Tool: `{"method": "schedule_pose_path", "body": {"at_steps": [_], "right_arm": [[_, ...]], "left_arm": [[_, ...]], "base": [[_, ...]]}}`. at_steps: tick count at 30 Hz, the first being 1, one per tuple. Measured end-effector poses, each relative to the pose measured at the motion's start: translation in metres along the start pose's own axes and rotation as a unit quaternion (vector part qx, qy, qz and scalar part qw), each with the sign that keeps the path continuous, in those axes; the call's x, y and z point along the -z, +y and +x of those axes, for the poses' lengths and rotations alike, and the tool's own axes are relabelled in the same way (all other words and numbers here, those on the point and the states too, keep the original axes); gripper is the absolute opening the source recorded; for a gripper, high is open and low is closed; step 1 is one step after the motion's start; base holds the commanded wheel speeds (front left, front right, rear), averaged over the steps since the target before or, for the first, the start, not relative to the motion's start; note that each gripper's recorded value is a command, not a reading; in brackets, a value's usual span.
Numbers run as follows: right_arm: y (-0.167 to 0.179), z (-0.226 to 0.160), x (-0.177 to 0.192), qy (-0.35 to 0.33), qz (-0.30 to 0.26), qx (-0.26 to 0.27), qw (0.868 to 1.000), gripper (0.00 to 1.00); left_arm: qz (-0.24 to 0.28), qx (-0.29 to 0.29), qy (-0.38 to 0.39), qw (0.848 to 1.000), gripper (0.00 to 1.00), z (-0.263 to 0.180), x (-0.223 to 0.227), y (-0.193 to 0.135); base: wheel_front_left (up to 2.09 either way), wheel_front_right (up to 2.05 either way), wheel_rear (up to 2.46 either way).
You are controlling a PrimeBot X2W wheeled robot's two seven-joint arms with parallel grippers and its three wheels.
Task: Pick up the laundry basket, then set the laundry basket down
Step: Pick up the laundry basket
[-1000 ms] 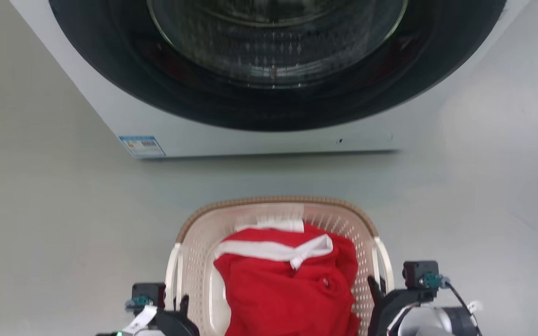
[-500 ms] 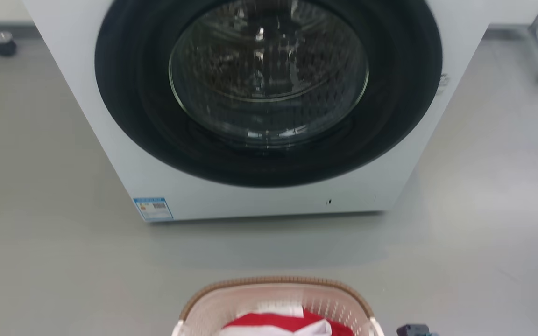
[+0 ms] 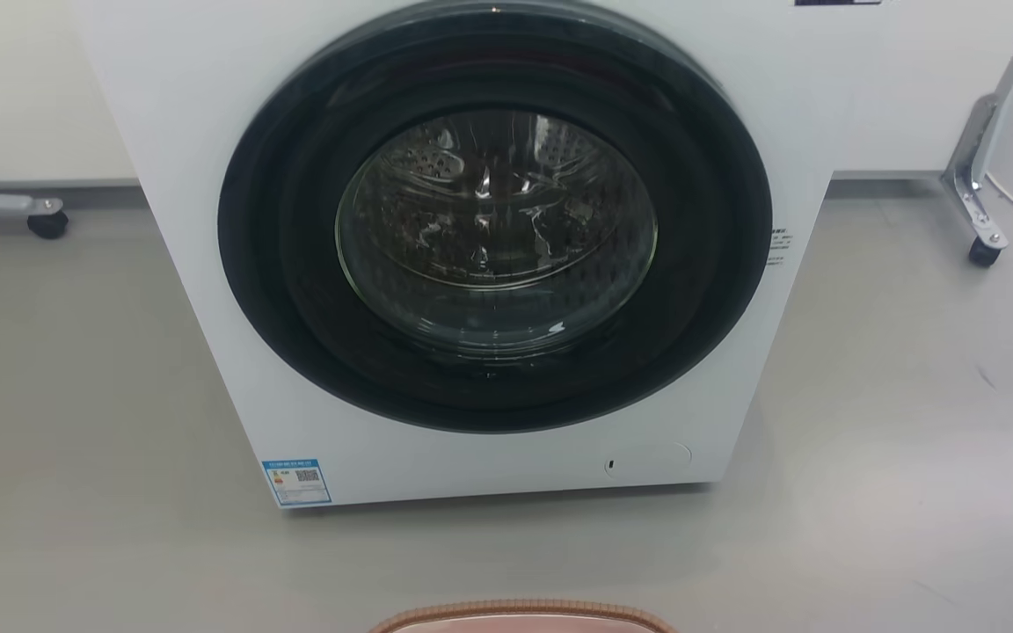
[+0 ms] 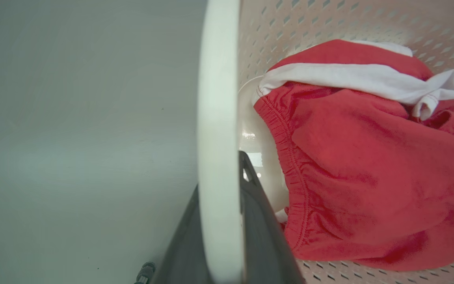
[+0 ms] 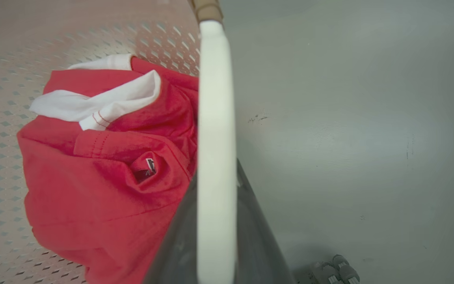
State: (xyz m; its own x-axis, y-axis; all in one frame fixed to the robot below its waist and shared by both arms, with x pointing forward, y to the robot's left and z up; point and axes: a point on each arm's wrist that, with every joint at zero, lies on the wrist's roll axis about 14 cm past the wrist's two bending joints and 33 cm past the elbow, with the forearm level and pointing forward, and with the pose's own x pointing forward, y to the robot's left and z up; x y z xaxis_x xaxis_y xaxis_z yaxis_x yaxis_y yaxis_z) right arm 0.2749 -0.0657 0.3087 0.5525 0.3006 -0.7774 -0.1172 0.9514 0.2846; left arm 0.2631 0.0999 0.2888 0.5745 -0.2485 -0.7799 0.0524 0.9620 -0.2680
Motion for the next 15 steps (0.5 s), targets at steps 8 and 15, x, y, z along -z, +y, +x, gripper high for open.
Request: {"method": "schedule_pose_path", "body": {"at_steps": [8,15], "right_arm": [[0.0017,-0.004,0.0054,0.003,0.002,0.001,1.0,0.0],[0.0015,-0.005,0.0097,0.007,0.005,0.002,1.0,0.0]], "left_arm": [[0.001,-0.002,0.003,1.0,0.0,-0.0034,0.004,-0.0003],[0.009,0.0,0.005,1.0,0.0,-0.0038,0.0049,-0.0012]], "base": [[0.0,0.0,0.0],[0.0,0.0,0.0]]}}
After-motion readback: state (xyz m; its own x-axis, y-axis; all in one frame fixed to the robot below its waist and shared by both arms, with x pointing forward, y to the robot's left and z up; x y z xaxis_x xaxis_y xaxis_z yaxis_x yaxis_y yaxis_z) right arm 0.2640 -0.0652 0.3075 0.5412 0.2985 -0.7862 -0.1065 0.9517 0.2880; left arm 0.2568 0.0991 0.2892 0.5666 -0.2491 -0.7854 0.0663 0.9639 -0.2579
